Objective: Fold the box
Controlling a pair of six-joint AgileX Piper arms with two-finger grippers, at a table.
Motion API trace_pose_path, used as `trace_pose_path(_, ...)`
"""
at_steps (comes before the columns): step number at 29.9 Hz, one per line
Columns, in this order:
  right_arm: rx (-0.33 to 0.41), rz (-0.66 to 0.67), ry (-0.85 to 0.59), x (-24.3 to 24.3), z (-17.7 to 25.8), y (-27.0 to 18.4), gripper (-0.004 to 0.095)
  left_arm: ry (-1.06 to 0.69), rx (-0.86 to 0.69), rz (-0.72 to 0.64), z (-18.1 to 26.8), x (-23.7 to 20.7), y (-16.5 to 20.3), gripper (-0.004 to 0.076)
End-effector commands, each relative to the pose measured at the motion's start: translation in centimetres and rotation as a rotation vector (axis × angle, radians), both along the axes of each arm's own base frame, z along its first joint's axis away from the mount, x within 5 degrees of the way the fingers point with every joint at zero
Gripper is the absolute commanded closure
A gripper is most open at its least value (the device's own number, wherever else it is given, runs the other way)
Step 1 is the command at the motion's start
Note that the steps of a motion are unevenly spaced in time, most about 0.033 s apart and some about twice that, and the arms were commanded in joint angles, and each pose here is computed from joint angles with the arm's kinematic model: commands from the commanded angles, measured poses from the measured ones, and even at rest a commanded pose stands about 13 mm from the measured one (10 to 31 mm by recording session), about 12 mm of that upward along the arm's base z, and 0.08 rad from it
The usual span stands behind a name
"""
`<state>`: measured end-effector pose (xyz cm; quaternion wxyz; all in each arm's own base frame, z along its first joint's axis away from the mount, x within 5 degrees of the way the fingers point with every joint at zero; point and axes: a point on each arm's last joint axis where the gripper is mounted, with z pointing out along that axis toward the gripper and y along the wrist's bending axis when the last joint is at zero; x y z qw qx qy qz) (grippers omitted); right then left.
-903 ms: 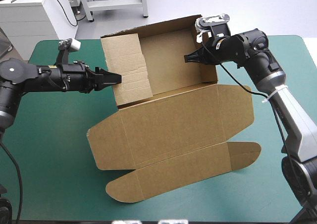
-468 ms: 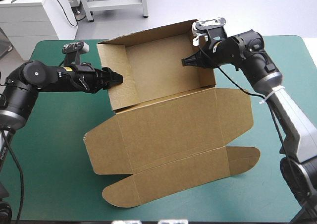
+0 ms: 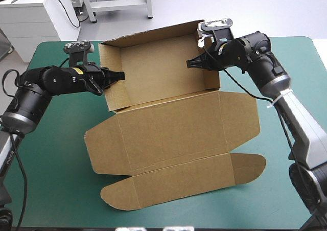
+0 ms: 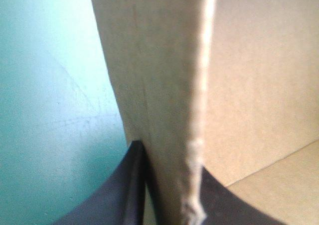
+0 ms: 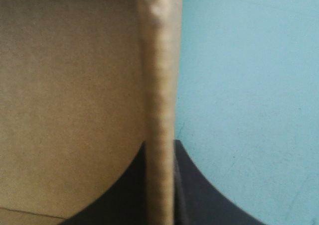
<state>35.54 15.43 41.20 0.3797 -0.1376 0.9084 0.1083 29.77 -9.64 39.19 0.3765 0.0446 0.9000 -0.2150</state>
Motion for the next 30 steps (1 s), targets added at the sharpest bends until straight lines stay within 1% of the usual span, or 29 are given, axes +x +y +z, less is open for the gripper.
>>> trace_pose_path(1, 0.104, 0.046, -0.062, -2.0, 3.0, 0.7, 0.0913, -0.161, -0.073, -0.025, 2.7, -0.6, -1.7, 0.0731)
trace_pose_path(4, 0.044, 0.038, -0.039, -2.3, 2.7, 0.4, 0.0914, -0.178, -0.017, -0.049, 2.5, -0.7, -2.2, 0.0731)
trace_pose_path(6, 0.02, 0.031, -0.016, -2.4, 2.5, 0.2, 0.0914, -0.181, 0.01, -0.053, 2.6, -0.7, -2.2, 0.0731)
trace_pose_path(10, -0.009, 0.026, 0.004, -2.5, 2.3, 0.0, 0.0914, -0.156, 0.045, -0.066, 2.9, -0.7, -2.1, 0.0731)
trace_pose_path(13, -0.015, 0.025, 0.022, -2.6, 2.2, 0.0, 0.0913, -0.117, 0.086, -0.084, 3.3, -0.3, -2.2, 0.0731)
trace_pose_path(16, -0.041, 0.0, 0.057, -2.8, 1.9, -0.3, 0.0913, -0.089, 0.106, -0.101, 4.0, 0.2, -2.4, 0.0731)
trace_pose_path(20, -0.053, -0.024, 0.094, -3.0, 1.7, -0.6, 0.0914, -0.046, 0.129, -0.119, 4.4, 1.2, -2.8, 0.0731)
trace_pose_path(26, -0.068, -0.049, 0.143, -3.1, 1.0, -0.7, 0.0914, 0.09, 0.195, -0.087, 1.6, 3.6, -3.2, 0.0731)
trace_pose_path(30, -0.088, -0.077, 0.239, -3.0, -1.9, -0.6, 0.0914, 0.187, 0.208, -0.081, -1.1, 5.2, -4.0, 0.0731)
